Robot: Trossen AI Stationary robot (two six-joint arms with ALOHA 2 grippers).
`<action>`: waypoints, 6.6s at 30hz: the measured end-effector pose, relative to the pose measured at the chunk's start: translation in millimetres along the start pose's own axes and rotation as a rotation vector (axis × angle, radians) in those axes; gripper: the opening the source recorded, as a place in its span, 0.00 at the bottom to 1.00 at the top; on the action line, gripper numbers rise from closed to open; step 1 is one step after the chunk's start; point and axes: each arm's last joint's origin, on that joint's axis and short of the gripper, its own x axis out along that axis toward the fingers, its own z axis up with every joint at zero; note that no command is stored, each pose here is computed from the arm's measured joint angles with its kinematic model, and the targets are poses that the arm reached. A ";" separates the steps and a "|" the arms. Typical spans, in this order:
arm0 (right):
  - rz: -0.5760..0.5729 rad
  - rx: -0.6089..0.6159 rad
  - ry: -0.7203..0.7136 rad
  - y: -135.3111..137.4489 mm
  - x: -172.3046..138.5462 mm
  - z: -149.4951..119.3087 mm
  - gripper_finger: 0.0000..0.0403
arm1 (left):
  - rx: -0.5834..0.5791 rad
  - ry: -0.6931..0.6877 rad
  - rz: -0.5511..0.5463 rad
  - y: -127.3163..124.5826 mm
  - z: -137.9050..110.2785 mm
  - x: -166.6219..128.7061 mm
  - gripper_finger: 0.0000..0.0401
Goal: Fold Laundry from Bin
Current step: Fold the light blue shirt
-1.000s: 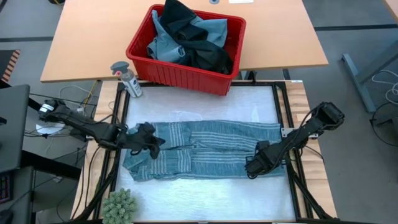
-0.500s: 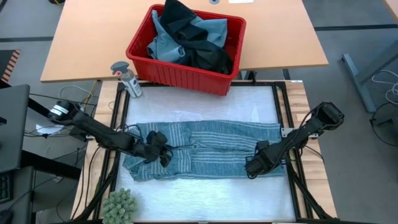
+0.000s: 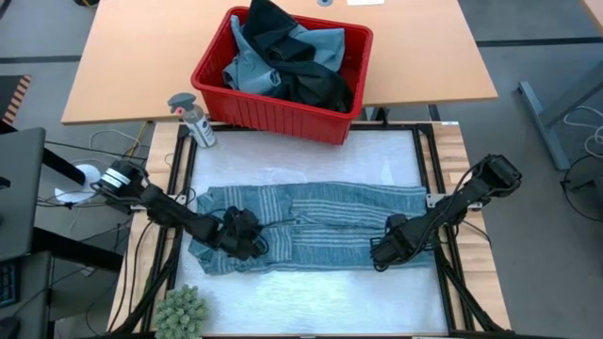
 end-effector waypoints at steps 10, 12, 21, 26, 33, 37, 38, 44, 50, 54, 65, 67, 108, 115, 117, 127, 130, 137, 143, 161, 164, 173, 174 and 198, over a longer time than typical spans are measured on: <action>0.071 0.025 -0.079 7.1 -18.1 -0.7 0.55 | 0.003 0.041 0.109 9.8 -14.1 -12.0 0.00; 0.041 0.048 -0.095 4.9 -22.8 0.3 0.55 | -0.010 0.050 0.142 13.8 -16.4 -16.9 0.00; -0.083 0.121 -0.173 -10.5 -24.7 5.3 0.56 | 0.010 0.151 0.260 35.3 -20.5 -38.7 0.00; 0.136 0.175 -0.109 -11.8 -8.7 11.1 0.60 | 0.063 0.187 0.250 38.7 -19.5 -44.3 0.00; 0.258 0.177 -0.174 -45.0 3.0 33.0 0.67 | 0.101 0.211 0.240 38.7 -19.6 -45.1 0.00; 0.355 0.122 -0.160 -59.5 1.0 45.5 0.70 | 0.103 0.212 0.238 38.6 -19.5 -45.2 0.00; 0.384 0.084 -0.157 -60.4 1.3 47.7 0.71 | 0.103 0.212 0.238 38.5 -19.5 -45.2 0.00; 0.447 -0.041 -0.169 -65.7 11.2 63.4 0.76 | 0.101 0.216 0.234 38.2 -19.5 -45.2 0.00; 0.463 -0.053 -0.132 -71.4 13.1 72.1 0.83 | 0.110 0.264 0.201 29.4 -13.2 -51.5 0.00; 0.462 -0.102 -0.116 -72.0 15.1 71.7 0.86 | 0.142 0.301 0.163 24.1 -4.1 -61.5 0.00; 0.492 -0.182 -0.159 -70.9 13.2 70.6 0.85 | -0.033 0.311 0.075 33.1 29.3 -91.5 0.00; 0.525 -0.191 -0.173 -71.3 11.0 69.5 0.85 | -0.152 0.244 -0.006 28.1 48.7 -107.2 0.00; 0.531 -0.252 -0.150 -60.5 14.9 61.0 0.85 | 0.152 -0.149 -0.825 -166.7 242.3 120.8 0.00; 0.536 -0.274 -0.139 -49.6 19.3 56.8 0.85 | 0.194 -0.162 -0.735 -172.5 248.3 137.2 0.00; 0.548 -0.273 -0.156 -47.9 19.1 56.7 0.85 | 0.194 -0.170 -0.716 -168.3 251.2 140.1 0.00; 0.451 -0.311 -0.181 -42.1 31.0 54.9 0.85 | 0.209 -0.174 -0.640 -152.3 259.4 149.0 0.00; 0.435 -0.312 -0.177 -37.6 35.3 53.5 0.85 | 0.209 -0.169 -0.636 -151.7 259.2 149.4 0.00; 0.352 -0.315 -0.125 -32.1 40.6 53.6 0.85 | 0.233 -0.172 -0.631 -151.5 258.7 149.7 0.00; 0.290 -0.278 -0.120 -30.9 29.3 59.9 0.85 | 0.255 -0.138 -0.609 -148.1 256.3 152.1 0.00; 0.204 -0.175 -0.137 -33.9 24.1 70.2 0.89 | 0.270 -0.150 -0.599 -147.6 256.8 152.3 0.00; 0.202 -0.162 -0.133 -33.8 26.3 72.7 0.89 | 0.270 -0.150 -0.599 -147.7 256.9 152.3 0.00; 0.240 -0.101 -0.045 -36.2 47.3 74.9 0.88 | 0.270 -0.150 -0.599 -147.6 256.8 152.3 0.00; 0.227 -0.085 -0.043 -36.0 48.3 75.1 0.86 | 0.273 -0.151 -0.599 -147.6 256.8 152.3 0.00; 0.215 -0.037 0.028 -32.9 50.8 80.5 0.06 | 0.252 -0.119 -0.645 -144.9 265.6 136.7 0.00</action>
